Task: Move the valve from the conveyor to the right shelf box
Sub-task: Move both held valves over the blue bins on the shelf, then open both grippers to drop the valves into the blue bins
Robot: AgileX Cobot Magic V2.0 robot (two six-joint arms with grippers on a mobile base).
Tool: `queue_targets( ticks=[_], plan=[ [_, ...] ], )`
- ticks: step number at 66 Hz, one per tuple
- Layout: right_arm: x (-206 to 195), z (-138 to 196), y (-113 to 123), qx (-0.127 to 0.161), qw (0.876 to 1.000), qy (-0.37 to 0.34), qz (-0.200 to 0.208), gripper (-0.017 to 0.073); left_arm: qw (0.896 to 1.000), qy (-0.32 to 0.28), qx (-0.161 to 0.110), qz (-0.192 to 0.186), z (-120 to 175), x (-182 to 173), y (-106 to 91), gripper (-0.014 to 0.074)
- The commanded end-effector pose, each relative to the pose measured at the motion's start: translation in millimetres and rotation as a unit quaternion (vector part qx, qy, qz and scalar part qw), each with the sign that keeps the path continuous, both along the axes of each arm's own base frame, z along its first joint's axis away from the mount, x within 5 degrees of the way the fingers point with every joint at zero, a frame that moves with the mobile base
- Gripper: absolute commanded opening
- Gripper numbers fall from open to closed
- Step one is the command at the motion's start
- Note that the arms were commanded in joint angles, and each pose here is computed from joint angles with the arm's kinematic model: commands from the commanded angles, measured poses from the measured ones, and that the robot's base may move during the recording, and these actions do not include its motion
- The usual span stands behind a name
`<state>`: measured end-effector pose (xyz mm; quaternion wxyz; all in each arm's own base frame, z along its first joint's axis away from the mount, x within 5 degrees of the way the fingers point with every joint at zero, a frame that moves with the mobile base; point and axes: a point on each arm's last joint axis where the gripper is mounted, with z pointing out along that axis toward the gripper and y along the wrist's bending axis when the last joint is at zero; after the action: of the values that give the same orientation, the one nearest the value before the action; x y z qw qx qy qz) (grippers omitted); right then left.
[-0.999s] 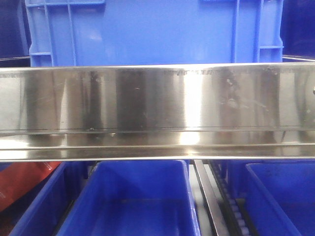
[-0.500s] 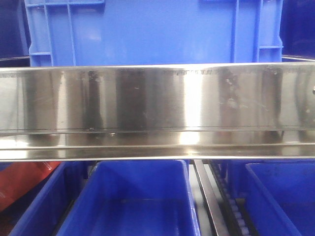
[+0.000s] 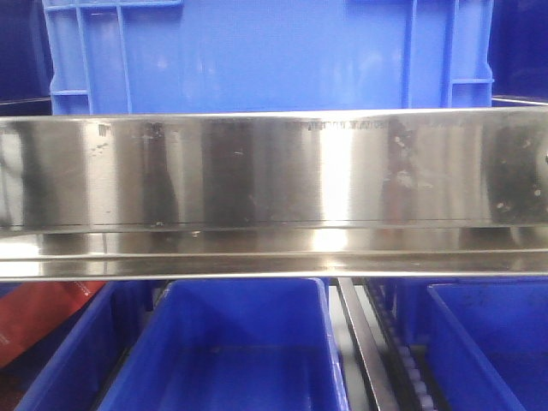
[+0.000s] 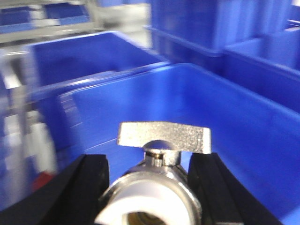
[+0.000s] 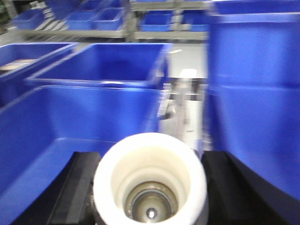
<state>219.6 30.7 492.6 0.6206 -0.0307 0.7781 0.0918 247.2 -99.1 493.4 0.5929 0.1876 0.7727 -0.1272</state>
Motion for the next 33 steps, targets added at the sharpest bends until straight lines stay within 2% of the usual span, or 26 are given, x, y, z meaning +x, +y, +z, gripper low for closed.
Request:
queue_targets(
  ticks=[1,6,16,29,33],
  plan=[
    [13,17,17,0.009,0.998,-0.045,0.030,-0.0162,0.999,-0.026,-0.016,-0.014,9,14,-14.8,-0.0111],
    [33,13,33,0.009,0.998,-0.035,0.055,-0.0162,0.999,-0.016,-0.019,-0.023,5,33,-28.1,-0.0111],
    [64,3,62,0.009,0.996,-0.025,0.088,-0.0162,0.997,0.026,-0.054,-0.040,-11,62,-46.2,-0.0111],
    [96,-26,81,0.000,0.995,0.015,0.101,-0.0162,0.994,0.095,-0.024,-0.046,-43,83,-56.5,-0.0104],
    [107,-37,84,-0.003,0.994,0.031,0.101,-0.0162,0.992,0.114,-0.017,-0.048,-51,86,-58.6,-0.0047]
  ],
)
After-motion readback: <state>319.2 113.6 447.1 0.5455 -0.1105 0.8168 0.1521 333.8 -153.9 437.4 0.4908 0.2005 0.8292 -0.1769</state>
